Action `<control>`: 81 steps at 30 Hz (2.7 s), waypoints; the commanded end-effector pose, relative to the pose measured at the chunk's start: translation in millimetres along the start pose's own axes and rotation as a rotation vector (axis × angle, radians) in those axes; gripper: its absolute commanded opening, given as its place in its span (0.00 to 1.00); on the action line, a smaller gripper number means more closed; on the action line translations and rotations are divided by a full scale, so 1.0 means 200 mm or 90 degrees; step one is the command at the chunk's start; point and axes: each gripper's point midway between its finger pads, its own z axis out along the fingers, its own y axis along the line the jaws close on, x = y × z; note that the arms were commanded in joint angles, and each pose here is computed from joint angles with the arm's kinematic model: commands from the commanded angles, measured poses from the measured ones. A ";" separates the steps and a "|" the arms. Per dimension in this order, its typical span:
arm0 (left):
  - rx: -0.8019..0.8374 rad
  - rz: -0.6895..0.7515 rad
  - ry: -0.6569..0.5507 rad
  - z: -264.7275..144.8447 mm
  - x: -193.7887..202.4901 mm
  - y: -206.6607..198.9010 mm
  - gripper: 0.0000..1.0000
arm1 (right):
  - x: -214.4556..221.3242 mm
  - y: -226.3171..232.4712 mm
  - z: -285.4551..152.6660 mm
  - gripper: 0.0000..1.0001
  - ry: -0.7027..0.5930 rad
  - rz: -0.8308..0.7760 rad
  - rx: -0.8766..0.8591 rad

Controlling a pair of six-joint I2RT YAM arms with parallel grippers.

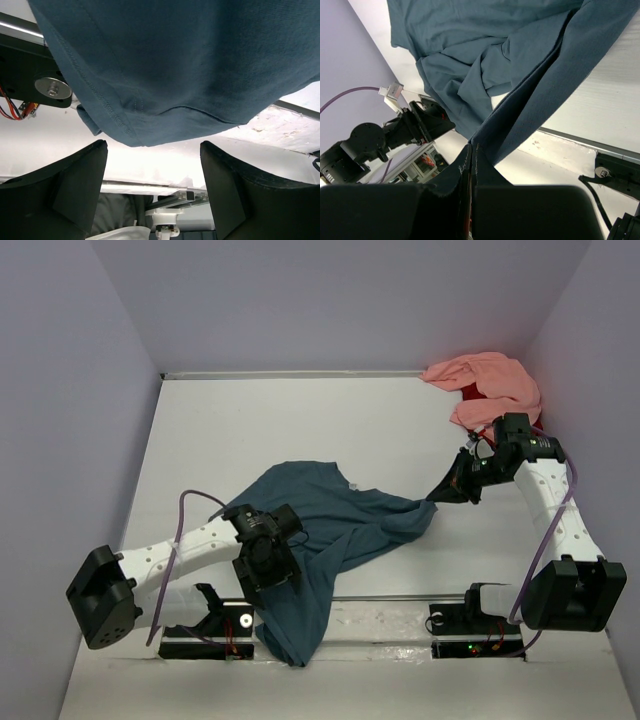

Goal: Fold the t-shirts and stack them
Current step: Flatten out the tshirt

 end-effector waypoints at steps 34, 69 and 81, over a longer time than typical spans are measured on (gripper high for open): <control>0.001 0.013 0.005 0.19 -0.01 0.01 0.54 | 0.02 0.02 0.00 0.00 -0.007 -0.019 -0.016; 0.006 0.011 0.017 0.15 0.02 0.02 0.48 | 0.01 0.02 0.01 0.00 0.000 -0.014 -0.020; 0.008 0.004 0.009 0.12 0.01 0.03 0.00 | 0.01 0.01 0.02 0.00 -0.001 -0.014 -0.016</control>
